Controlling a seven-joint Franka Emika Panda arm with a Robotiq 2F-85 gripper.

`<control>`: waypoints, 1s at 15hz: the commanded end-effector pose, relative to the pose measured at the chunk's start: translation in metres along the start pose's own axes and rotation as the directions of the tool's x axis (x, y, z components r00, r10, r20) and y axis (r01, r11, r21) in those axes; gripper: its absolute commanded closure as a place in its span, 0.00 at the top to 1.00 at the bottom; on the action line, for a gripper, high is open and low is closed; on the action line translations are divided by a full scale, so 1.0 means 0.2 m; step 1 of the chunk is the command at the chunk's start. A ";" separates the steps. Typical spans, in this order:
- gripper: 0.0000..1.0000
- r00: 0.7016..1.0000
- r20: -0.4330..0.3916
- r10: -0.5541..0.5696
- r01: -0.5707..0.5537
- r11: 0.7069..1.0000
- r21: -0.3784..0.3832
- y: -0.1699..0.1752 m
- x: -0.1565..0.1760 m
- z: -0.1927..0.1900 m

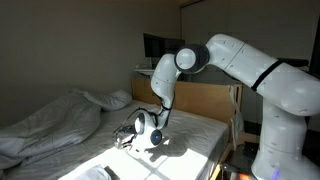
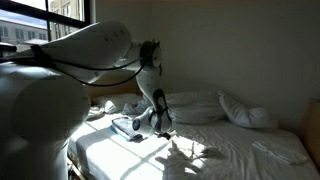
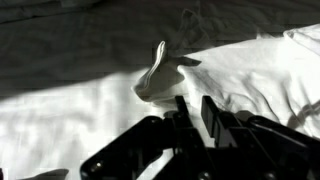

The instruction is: Fold the cloth

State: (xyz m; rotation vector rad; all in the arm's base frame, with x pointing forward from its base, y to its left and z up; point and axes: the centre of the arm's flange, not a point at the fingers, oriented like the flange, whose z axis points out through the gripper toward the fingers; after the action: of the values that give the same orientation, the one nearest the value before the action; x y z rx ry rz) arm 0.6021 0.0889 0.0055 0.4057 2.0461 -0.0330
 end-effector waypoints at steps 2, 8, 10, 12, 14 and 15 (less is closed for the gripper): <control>0.60 0.983 0.111 0.144 -0.147 0.989 0.017 -0.15 -0.16 -0.08; 0.98 0.946 0.123 0.301 -0.314 0.943 0.111 -0.53 -0.24 -0.14; 1.00 0.931 0.115 0.348 -0.361 0.923 0.134 -0.59 -0.23 -0.16; 1.00 0.919 0.097 0.383 -0.394 0.907 0.151 -0.63 -0.23 -0.19; 1.00 0.907 0.069 0.415 -0.421 0.892 0.166 -0.64 -0.22 -0.21; 1.00 0.901 0.058 0.430 -0.433 0.884 0.175 -0.65 -0.22 -0.22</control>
State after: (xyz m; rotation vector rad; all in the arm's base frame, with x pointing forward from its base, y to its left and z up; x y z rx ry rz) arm 0.5647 -0.0264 0.0309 0.8919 1.8817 0.0120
